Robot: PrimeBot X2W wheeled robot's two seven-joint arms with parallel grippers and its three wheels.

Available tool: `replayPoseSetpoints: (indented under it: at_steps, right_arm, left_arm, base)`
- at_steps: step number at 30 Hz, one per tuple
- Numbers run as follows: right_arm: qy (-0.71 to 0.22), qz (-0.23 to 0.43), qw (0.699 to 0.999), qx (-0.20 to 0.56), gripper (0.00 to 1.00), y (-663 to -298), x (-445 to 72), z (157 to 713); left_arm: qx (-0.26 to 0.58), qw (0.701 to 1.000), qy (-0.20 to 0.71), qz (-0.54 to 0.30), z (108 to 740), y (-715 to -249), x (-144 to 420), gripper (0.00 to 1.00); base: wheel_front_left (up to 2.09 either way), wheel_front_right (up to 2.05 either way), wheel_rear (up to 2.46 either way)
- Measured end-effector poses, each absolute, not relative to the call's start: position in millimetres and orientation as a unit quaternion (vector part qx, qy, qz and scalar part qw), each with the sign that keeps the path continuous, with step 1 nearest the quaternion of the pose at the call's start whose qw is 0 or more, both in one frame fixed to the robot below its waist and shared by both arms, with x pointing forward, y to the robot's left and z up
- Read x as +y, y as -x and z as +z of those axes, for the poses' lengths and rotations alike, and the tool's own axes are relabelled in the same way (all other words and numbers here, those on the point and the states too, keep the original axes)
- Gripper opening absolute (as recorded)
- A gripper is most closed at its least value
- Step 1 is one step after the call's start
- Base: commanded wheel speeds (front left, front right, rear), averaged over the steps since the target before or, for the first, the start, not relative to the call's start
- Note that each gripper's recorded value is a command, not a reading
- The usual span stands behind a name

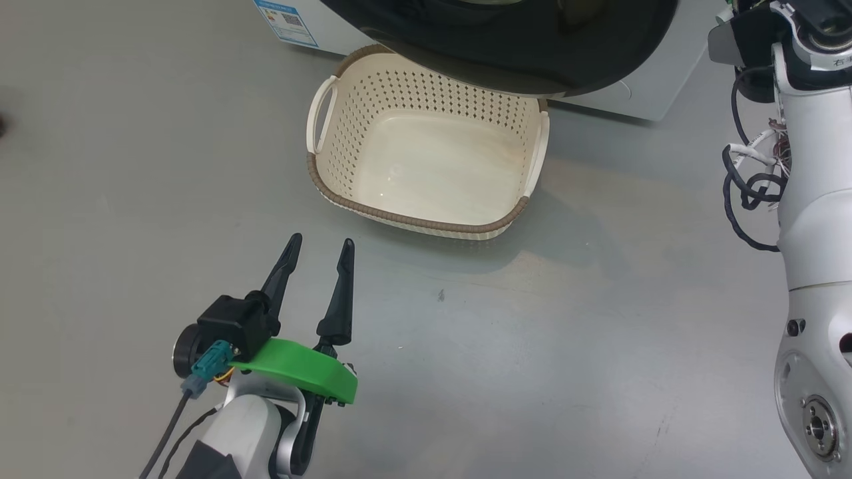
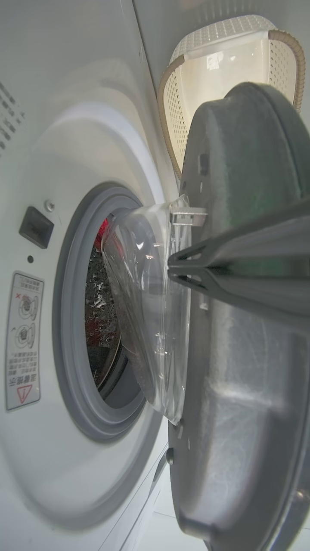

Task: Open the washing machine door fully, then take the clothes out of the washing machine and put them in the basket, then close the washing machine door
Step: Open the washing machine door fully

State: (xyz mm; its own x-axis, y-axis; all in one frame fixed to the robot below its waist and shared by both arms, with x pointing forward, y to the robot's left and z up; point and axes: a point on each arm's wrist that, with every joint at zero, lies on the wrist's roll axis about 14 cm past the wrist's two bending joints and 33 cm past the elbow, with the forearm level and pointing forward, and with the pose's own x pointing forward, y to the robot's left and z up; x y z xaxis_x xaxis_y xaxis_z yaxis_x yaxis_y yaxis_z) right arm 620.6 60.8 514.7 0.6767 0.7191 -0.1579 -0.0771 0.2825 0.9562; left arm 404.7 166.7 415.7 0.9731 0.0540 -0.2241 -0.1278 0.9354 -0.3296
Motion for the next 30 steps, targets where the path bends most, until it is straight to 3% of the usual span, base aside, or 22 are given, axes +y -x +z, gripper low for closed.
replayPoseSetpoints:
  at_steps: [30]
  right_arm:
    - [-0.560,0.289,0.671,0.389,0.00,-587.0,69.9,512.0]
  left_arm:
    - [0.082,0.981,0.173,0.044,434.2,-403.8,166.9,1.00]
  base:
    - [0.00,0.00,0.00]
